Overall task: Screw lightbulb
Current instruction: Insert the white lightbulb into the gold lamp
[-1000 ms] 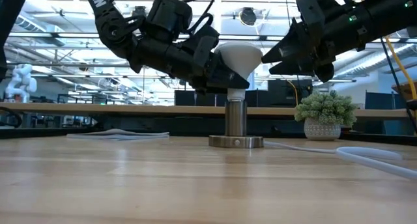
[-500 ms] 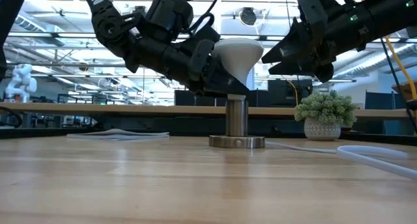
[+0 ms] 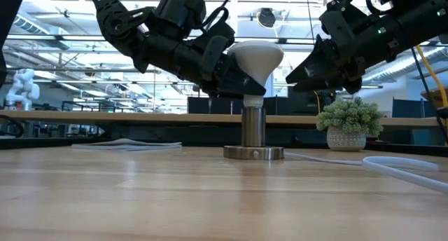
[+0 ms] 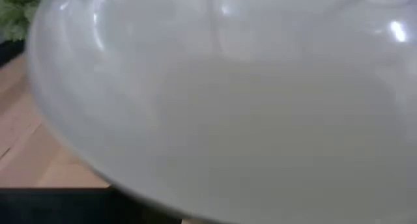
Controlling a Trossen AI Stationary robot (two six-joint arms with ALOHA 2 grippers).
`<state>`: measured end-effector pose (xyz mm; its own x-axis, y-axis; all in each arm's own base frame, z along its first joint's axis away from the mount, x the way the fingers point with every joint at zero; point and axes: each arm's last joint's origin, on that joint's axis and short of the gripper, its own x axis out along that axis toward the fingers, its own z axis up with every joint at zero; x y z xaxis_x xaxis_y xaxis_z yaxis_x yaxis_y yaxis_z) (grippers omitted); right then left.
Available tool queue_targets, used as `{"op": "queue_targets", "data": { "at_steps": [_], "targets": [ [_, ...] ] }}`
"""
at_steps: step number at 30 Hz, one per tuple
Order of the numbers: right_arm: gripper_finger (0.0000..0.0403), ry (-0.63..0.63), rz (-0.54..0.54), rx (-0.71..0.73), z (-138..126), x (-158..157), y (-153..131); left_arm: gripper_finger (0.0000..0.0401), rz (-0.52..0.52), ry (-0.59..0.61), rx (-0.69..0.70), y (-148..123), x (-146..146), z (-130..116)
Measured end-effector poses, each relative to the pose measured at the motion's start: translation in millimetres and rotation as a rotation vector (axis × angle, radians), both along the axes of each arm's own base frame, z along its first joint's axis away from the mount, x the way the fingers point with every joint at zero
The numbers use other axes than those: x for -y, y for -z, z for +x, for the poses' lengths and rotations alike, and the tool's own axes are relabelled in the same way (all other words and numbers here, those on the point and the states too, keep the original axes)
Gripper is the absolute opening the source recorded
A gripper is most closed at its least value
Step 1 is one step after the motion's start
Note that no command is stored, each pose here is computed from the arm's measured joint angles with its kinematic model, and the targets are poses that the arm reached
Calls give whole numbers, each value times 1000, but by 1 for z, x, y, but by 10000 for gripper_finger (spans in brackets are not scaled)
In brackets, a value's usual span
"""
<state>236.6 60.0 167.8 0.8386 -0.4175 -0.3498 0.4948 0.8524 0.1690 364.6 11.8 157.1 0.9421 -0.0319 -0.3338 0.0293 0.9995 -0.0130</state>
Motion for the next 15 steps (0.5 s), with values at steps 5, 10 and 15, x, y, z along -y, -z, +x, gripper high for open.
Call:
{"op": "queue_targets", "data": {
  "at_steps": [5, 10, 15],
  "targets": [
    [179, 11, 12, -26, 2, -1, 9, 183, -1, 0, -11, 1, 0, 0],
    [78, 17, 18, -40, 3, -1, 13, 183, 0, -1, -13, 1, 0, 0],
    [10, 20, -2, -37, 4, 3, 11, 183, 5, -10, -13, 1, -1, 0]
  ]
}}
